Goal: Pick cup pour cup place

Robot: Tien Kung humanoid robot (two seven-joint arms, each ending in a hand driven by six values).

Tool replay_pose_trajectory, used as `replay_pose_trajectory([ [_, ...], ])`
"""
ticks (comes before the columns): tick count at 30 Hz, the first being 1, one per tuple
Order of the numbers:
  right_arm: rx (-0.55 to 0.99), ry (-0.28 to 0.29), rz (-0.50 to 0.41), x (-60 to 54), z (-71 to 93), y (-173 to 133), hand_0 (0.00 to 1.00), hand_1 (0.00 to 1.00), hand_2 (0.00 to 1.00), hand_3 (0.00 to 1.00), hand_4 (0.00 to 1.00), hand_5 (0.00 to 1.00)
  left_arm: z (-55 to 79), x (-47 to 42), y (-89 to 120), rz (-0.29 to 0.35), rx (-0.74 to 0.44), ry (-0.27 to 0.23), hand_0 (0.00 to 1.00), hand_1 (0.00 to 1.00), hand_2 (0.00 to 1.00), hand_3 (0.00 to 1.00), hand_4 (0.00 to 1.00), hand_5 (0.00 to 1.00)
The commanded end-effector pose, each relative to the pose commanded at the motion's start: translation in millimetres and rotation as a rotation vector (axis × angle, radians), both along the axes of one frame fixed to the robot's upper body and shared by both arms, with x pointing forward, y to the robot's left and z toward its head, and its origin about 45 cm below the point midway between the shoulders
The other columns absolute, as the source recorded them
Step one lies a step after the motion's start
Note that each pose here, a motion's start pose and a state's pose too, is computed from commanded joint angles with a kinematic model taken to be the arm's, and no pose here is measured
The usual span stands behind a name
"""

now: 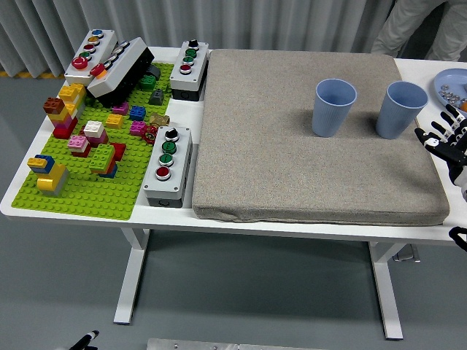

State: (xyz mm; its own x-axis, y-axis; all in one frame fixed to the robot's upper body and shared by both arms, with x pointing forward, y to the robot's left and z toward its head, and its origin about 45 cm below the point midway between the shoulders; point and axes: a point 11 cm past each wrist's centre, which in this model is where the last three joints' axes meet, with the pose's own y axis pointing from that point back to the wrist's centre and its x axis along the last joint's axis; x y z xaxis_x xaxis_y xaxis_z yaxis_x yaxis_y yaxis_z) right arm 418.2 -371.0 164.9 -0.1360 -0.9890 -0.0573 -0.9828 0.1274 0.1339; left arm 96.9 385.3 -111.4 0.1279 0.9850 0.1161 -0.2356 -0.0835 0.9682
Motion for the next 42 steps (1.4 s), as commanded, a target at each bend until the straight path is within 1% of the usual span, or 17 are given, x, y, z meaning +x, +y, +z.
replay_pose_trajectory([
  [10,-0.004,0.009,0.006,6.7,0.1,4,0.889,0.869,0.939,0.944,0.815,0.212,-0.2,-1.7,0,-0.004,0.001,0.004,0.885,0.838,0.890,0.799,0.666,0.998],
  [18,0.000,0.014,0.008,9.7,-1.1,6,0.888,0.868,0.937,0.943,0.815,0.210,-0.5,-3.3,1,-0.003,0.000,0.007,0.884,0.838,0.890,0.799,0.666,0.998],
  [21,0.006,0.015,0.007,12.4,-0.9,7,0.888,0.868,0.937,0.943,0.815,0.210,-0.3,-2.1,0,-0.002,0.000,0.004,0.884,0.838,0.890,0.799,0.666,0.998],
  [22,0.007,0.015,0.006,13.5,-0.7,7,0.888,0.869,0.937,0.941,0.802,0.189,-0.2,-1.5,0,-0.003,0.000,0.003,0.885,0.838,0.890,0.799,0.665,0.998],
  [27,0.008,0.015,0.002,17.6,1.4,6,0.888,0.869,0.937,0.941,0.802,0.189,0.2,0.0,1,-0.002,0.000,0.000,0.885,0.838,0.890,0.799,0.665,0.998],
  [28,0.008,0.015,0.001,18.2,1.9,6,0.888,0.868,0.936,0.941,0.813,0.211,0.2,0.2,1,-0.003,0.000,0.000,0.884,0.838,0.891,0.799,0.665,0.998],
  [29,0.009,0.015,0.002,18.9,2.2,7,0.888,0.868,0.936,0.941,0.813,0.211,0.3,0.5,1,-0.003,0.000,-0.001,0.884,0.838,0.891,0.799,0.665,0.998],
  [42,0.019,0.020,0.001,22.0,1.9,6,0.888,0.868,0.936,0.941,0.812,0.211,1.0,3.4,1,-0.006,0.001,-0.006,0.884,0.838,0.890,0.799,0.666,0.998],
])
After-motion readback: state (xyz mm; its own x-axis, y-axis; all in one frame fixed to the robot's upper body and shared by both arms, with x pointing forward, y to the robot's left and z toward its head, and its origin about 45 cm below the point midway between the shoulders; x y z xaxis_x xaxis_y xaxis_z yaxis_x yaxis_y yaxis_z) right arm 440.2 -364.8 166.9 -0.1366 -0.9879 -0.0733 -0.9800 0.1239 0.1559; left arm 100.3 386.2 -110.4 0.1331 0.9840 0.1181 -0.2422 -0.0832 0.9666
